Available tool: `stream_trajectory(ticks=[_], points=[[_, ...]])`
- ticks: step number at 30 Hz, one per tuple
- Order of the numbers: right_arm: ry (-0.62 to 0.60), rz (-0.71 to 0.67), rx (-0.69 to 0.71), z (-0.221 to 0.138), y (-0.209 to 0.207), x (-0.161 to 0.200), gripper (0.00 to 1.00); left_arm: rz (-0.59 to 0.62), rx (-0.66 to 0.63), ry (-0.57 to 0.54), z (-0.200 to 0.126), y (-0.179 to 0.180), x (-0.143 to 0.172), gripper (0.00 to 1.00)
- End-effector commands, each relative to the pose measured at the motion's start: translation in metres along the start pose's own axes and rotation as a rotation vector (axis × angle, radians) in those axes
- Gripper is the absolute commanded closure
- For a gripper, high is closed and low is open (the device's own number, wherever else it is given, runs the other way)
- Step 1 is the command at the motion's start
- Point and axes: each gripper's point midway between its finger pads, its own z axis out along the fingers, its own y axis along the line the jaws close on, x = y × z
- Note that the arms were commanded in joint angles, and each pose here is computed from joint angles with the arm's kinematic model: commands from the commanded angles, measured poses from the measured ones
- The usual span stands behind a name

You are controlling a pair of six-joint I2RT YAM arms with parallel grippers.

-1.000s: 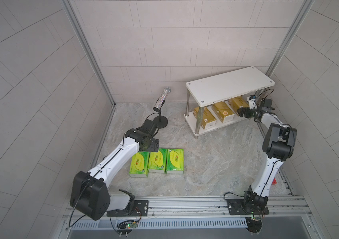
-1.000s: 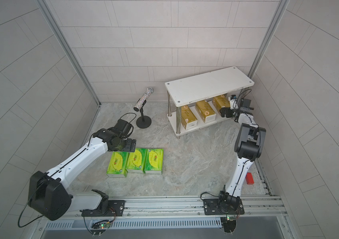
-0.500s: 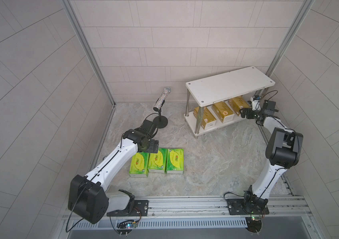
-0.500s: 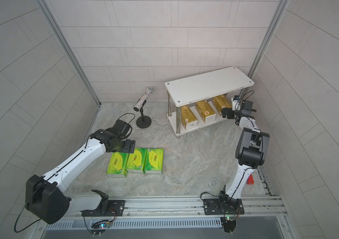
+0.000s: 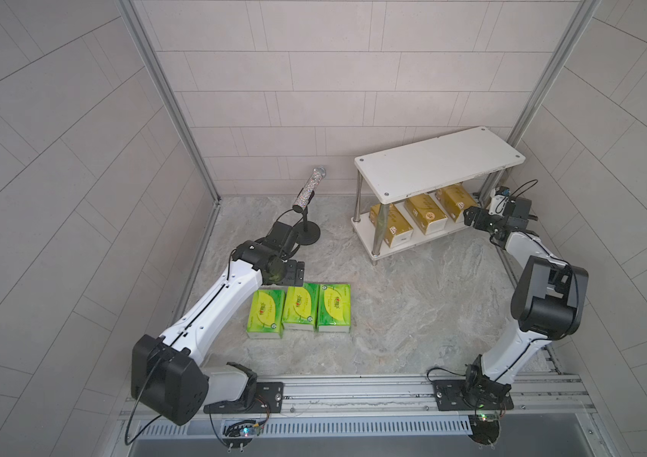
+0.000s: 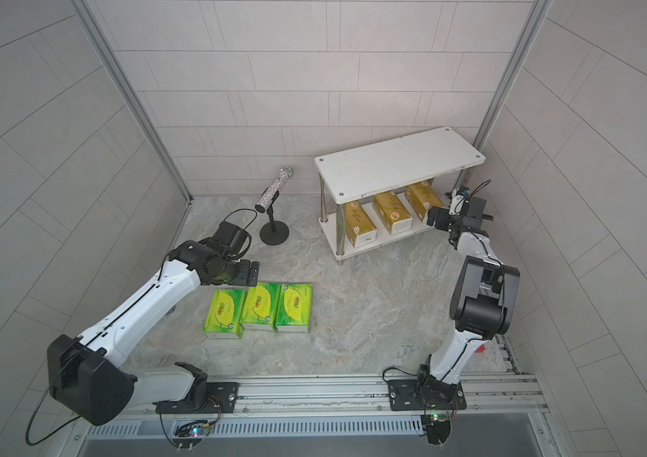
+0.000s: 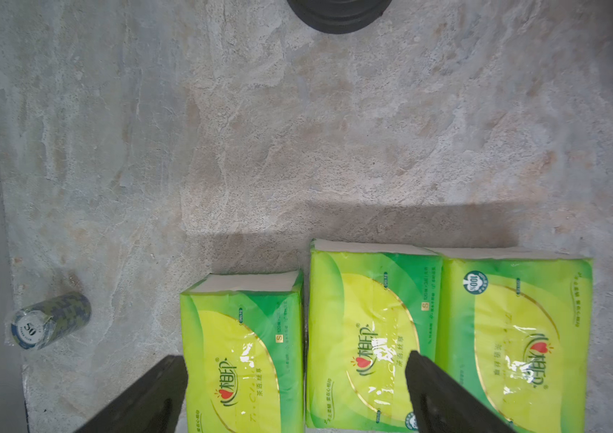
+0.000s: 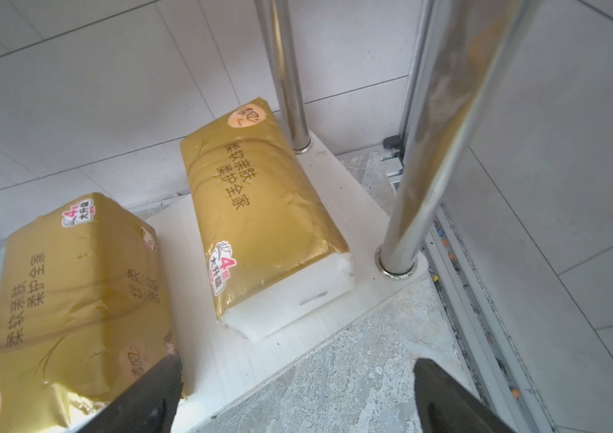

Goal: Place the tissue boxes on the shelf by color
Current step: Place a box of tissues on the shelf, then adjust the box of tissues on the shelf.

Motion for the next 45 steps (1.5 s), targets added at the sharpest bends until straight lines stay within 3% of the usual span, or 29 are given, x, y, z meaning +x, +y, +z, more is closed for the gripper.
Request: stream_trajectory(ticks=[1,6,12,18,28,45], points=[[0.058,0.121,0.053,-0.017,0.001,-0.001,0.02,-0.004,-0.005,0.014,-0.004,-0.001,-0.002,0.01],[0.077,0.058,0.085,-0.029,0.032,0.016,0.0,-0.005,0.002,-0.011,-0.01,-0.004,-0.013,0.01],[0.128,0.218,0.095,-0.023,0.036,0.02,0.03,-0.002,-0.016,-0.026,-0.012,-0.002,-0.021,0.01],[0.165,0.257,0.108,-0.015,0.036,0.017,0.06,0.008,-0.024,-0.022,-0.01,-0.001,-0.022,0.01],[0.161,0.324,0.145,-0.002,0.034,0.014,0.21,0.007,-0.009,-0.008,-0.007,-0.006,-0.023,0.01],[0.148,0.411,0.136,0.026,0.037,0.012,0.35,-0.008,-0.013,-0.013,-0.008,-0.004,-0.02,0.01]])
